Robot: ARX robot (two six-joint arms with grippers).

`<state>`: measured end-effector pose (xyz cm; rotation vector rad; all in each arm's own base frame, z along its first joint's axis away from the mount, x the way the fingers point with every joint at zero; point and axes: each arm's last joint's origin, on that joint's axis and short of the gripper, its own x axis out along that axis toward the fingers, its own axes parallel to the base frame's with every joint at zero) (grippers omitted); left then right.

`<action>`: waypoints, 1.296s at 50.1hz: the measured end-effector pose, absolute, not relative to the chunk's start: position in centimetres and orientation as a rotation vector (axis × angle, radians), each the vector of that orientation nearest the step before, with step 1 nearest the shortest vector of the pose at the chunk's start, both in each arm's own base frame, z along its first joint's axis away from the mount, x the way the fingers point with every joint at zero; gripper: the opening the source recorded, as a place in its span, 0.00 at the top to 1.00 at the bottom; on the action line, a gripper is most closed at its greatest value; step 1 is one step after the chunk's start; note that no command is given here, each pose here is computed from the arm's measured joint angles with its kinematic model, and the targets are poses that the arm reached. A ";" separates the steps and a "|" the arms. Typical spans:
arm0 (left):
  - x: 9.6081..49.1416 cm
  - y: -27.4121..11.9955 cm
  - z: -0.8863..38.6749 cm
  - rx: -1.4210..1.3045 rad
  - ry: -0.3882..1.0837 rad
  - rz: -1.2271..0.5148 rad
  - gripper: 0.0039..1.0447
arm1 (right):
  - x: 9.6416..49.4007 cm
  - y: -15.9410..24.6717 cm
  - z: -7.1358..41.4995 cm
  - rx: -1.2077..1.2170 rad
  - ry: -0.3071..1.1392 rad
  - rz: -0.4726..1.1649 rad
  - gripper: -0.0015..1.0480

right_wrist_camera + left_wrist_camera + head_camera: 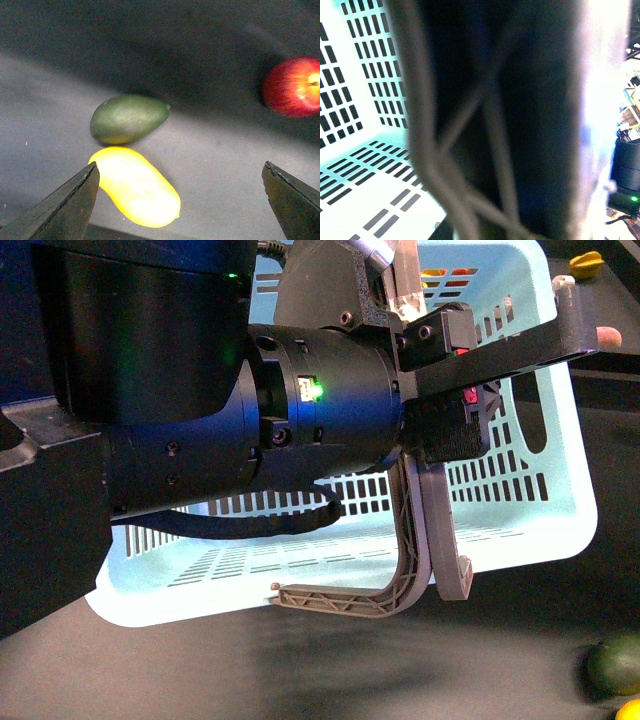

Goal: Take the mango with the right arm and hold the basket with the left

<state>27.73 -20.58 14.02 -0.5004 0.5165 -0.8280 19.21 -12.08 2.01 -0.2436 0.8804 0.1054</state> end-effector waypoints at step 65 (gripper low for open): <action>27.7 -20.6 14.0 -0.500 0.515 -0.825 0.85 | 23.3 -11.4 -12.5 -0.474 1.226 0.486 0.16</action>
